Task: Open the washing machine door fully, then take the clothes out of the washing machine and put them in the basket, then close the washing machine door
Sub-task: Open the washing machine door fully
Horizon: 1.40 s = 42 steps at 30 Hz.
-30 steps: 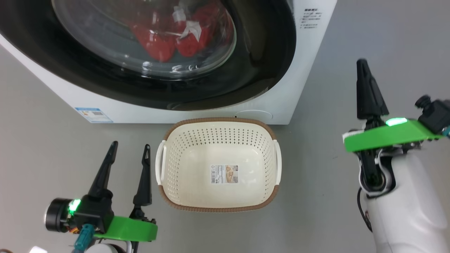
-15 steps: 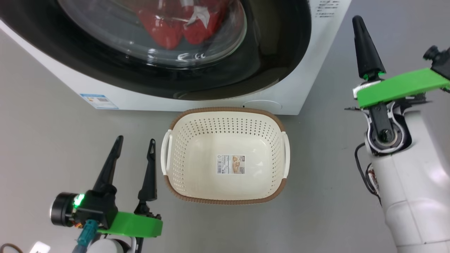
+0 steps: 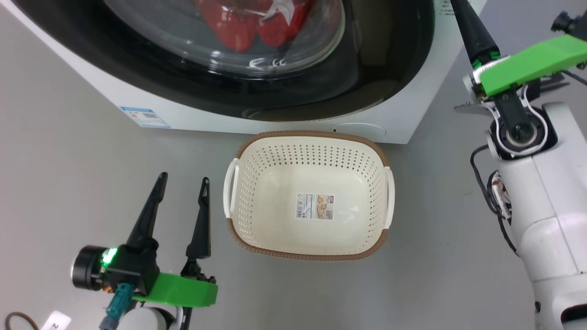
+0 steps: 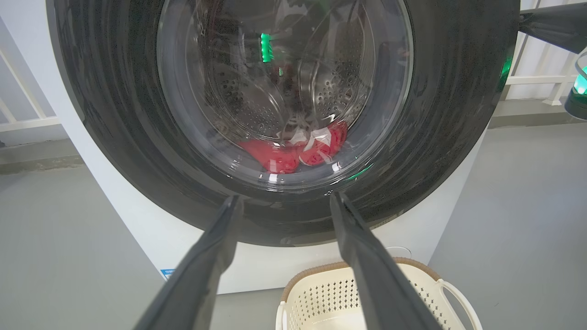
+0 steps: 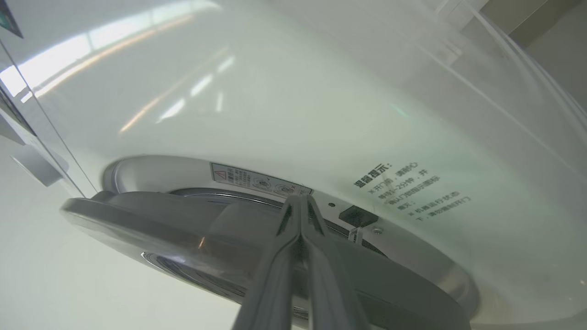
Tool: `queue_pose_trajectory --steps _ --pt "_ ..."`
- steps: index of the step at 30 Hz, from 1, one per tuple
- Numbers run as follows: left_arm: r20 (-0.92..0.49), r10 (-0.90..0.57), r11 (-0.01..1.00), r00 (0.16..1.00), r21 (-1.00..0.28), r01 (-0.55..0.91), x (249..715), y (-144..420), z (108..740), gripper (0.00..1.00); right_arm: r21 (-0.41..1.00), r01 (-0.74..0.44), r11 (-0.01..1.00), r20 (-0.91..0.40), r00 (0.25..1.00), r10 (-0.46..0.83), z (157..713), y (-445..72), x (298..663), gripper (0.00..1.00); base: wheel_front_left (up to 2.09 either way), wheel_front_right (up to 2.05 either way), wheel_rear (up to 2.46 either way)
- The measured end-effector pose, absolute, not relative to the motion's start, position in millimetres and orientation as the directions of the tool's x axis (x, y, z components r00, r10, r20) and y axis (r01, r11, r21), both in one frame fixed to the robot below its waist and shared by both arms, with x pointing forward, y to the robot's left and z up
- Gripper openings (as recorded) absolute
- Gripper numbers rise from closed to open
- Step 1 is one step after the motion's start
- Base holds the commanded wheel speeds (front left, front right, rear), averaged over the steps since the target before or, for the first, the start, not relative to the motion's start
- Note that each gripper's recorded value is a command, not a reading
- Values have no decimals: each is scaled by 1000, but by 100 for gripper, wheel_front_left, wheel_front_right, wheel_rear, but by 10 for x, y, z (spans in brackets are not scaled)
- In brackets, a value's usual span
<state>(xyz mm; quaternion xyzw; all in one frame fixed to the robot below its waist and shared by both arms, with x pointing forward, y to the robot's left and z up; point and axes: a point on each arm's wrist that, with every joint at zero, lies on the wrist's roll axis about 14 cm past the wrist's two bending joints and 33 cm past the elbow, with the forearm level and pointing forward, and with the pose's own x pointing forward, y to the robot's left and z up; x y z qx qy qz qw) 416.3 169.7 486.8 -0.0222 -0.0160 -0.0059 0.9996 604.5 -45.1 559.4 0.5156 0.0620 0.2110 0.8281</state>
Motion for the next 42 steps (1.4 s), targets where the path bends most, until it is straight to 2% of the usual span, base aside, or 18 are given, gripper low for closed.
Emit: queue_pose_trajectory --steps 20,32,42 --pt "19 25 999 999 -36 -25 4157 1804 4834 100 896 -235 376 -65 769 636 5443 -64 6318 0 0 0 0" --pt "12 23 999 1000 -39 -23 4171 1790 4803 100 896 -243 372 -134 649 749 5410 47 6220 0 0 0 0" --pt "22 22 999 1000 -44 -21 4172 1778 4838 100 886 -285 365 -133 599 790 5514 137 6114 0 0 0 0"
